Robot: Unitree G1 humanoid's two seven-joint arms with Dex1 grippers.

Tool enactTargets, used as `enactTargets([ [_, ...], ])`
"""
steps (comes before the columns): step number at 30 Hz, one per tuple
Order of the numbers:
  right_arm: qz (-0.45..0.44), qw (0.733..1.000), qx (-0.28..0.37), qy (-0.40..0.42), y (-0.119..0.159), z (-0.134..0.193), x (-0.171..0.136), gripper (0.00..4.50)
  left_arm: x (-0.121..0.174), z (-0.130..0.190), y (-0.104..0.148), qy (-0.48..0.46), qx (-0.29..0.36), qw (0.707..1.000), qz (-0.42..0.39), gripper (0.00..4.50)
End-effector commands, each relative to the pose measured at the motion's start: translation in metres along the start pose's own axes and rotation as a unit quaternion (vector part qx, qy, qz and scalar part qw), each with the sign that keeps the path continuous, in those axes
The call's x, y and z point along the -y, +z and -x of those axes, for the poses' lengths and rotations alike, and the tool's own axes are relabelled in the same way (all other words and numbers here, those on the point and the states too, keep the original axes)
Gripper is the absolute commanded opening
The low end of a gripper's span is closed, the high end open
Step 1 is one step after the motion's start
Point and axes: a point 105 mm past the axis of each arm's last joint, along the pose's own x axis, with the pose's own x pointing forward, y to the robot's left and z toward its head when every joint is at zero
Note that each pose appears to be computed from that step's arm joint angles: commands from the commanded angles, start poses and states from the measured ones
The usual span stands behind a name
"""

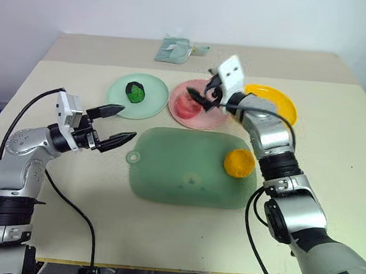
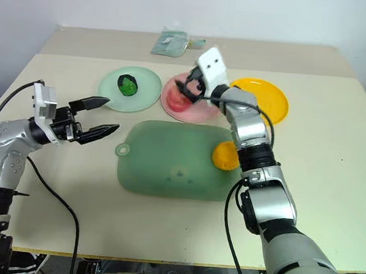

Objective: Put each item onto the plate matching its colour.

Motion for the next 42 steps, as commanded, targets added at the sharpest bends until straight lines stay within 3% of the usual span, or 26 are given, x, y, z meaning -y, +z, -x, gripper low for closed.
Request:
enactTargets([
  [1, 0.003, 0.996, 0.044, 0.071, 0.037, 0.028, -0.002, 4.46, 0.005, 0.007, 0.021, -0.025, 0.021, 0.999, -0.010, 4.50],
  [9, 0.004, 0.970, -0.101, 0.220, 0.005, 0.120, -0.023, 4.46, 0.030, 0.005, 0.017, -0.120, -0.006, 0.991, 0.052, 4.50],
  [13, 0.002, 0.960, -0.176, 0.216, -0.023, 0.158, -0.014, 4.46, 0.034, -0.001, 0.010, -0.139, -0.022, 0.989, 0.043, 4.50],
  [19, -0.028, 0.954, -0.205, 0.215, -0.047, 0.171, -0.020, 4.46, 0.028, -0.006, 0.013, -0.145, -0.018, 0.989, 0.036, 4.50],
  [28, 0.010, 0.939, -0.274, 0.210, -0.087, 0.174, -0.026, 4.46, 0.023, -0.006, 0.013, -0.137, -0.020, 0.990, 0.026, 4.50],
  [33, -0.003, 0.957, -0.215, 0.196, -0.058, 0.153, -0.023, 3.10, 0.024, -0.004, 0.012, -0.129, -0.020, 0.991, 0.024, 4.50],
  [35, -0.015, 0.973, -0.167, 0.159, -0.037, 0.139, -0.009, 3.10, 0.021, -0.004, 0.014, -0.118, -0.011, 0.993, 0.017, 4.50],
  [38, 0.016, 0.993, -0.120, 0.011, -0.021, 0.117, 0.046, 3.10, 0.013, -0.008, 0.019, -0.089, 0.012, 0.996, 0.006, 4.50],
  [42, 0.054, 0.978, -0.134, -0.149, -0.028, 0.110, 0.105, 3.10, 0.009, -0.013, 0.020, -0.069, 0.020, 0.997, -0.014, 4.50],
])
